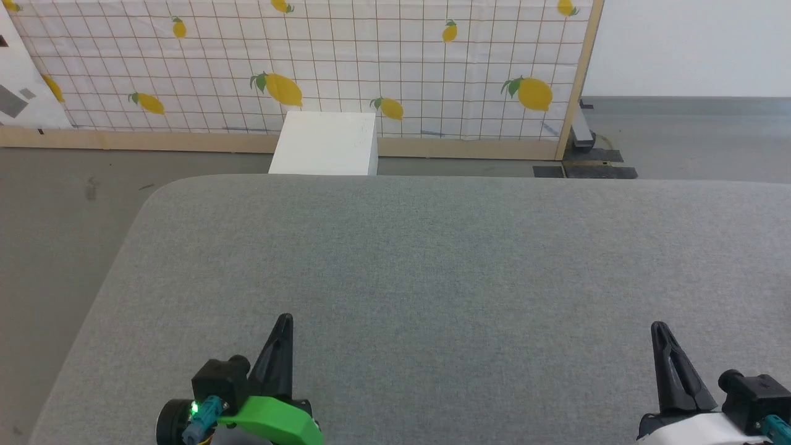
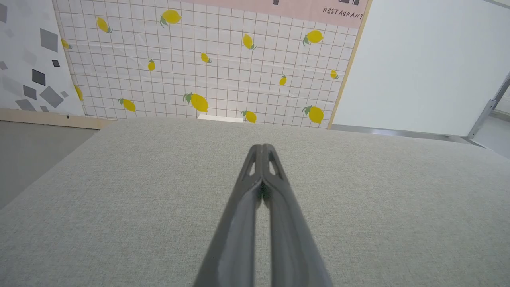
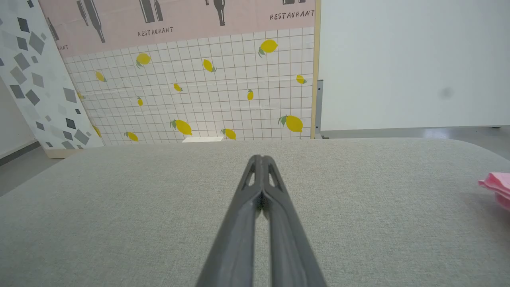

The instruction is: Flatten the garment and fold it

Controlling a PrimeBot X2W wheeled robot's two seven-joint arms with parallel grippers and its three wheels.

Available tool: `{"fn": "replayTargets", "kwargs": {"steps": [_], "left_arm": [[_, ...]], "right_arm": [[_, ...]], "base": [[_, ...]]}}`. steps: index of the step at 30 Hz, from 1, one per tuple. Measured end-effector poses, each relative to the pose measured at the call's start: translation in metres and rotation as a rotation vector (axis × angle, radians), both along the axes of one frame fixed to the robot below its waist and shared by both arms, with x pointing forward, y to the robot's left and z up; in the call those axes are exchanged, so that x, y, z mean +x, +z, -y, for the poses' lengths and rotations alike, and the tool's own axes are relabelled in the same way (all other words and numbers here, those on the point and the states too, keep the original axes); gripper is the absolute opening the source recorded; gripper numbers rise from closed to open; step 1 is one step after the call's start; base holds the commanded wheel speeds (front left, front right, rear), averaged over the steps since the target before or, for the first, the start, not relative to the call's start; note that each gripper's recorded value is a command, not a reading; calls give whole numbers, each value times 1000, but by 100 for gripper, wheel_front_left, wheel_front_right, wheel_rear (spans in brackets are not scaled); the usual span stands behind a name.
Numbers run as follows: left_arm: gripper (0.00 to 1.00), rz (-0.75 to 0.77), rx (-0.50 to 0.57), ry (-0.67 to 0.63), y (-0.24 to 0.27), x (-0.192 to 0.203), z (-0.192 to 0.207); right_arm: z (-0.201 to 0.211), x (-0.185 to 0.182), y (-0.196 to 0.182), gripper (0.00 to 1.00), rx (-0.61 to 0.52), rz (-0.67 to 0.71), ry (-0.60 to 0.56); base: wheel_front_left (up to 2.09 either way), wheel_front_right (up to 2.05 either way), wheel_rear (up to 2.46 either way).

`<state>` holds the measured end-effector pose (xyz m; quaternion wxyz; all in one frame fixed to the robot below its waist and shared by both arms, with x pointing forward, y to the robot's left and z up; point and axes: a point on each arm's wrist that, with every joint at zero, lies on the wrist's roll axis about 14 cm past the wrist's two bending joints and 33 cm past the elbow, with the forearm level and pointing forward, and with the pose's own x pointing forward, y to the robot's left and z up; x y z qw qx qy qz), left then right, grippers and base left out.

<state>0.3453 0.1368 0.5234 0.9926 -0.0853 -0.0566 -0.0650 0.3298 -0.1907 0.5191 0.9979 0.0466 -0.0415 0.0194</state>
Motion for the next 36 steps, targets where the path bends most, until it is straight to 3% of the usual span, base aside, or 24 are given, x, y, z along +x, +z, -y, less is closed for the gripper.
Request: {"fn": "replayTargets", "kwargs": {"steps": [36], "left_arm": [[0,-42,72,34,-1,9,-12]], "right_arm": [[-10,12,-2,0,-41,-38,32]], "base": [[0,0,0]]}}
